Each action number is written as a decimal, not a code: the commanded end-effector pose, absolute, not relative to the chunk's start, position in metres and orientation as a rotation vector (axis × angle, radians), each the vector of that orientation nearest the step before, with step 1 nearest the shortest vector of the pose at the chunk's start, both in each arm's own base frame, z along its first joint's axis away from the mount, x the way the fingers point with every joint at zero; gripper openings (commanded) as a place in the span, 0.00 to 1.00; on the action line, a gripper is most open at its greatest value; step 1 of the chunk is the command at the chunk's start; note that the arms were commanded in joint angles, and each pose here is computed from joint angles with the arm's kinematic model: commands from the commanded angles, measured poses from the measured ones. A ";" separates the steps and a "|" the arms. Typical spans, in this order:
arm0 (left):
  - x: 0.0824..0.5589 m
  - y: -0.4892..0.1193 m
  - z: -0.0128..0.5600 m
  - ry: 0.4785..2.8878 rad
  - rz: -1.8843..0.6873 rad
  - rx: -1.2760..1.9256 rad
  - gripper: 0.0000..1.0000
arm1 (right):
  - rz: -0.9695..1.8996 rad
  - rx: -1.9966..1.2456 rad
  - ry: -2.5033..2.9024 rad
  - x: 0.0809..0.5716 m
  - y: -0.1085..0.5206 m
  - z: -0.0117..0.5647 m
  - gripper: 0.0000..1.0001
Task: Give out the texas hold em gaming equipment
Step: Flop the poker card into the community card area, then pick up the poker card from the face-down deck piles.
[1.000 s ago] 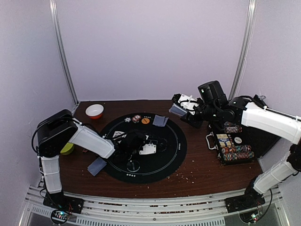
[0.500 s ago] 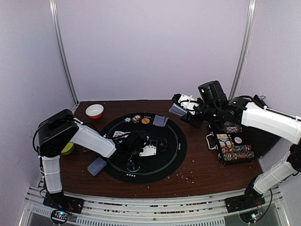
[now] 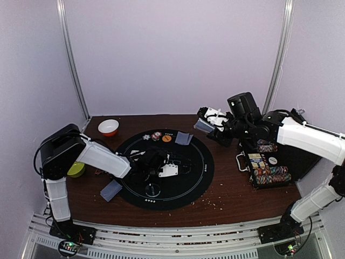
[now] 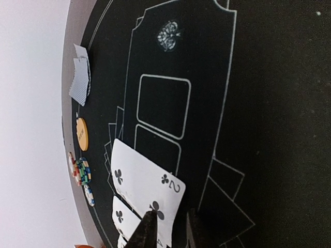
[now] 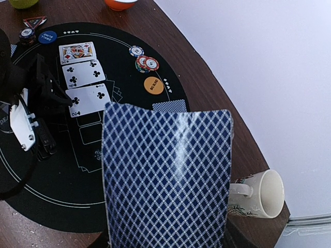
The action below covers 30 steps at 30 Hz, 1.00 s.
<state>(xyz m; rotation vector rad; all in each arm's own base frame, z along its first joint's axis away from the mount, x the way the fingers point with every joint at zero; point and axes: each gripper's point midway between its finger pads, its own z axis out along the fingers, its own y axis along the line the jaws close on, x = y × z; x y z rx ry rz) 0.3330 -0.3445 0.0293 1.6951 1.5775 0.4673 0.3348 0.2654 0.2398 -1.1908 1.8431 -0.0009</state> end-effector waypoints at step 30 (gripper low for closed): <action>0.308 -0.374 0.304 1.711 -1.245 0.960 0.98 | 0.073 -1.309 1.752 0.316 0.317 0.245 0.48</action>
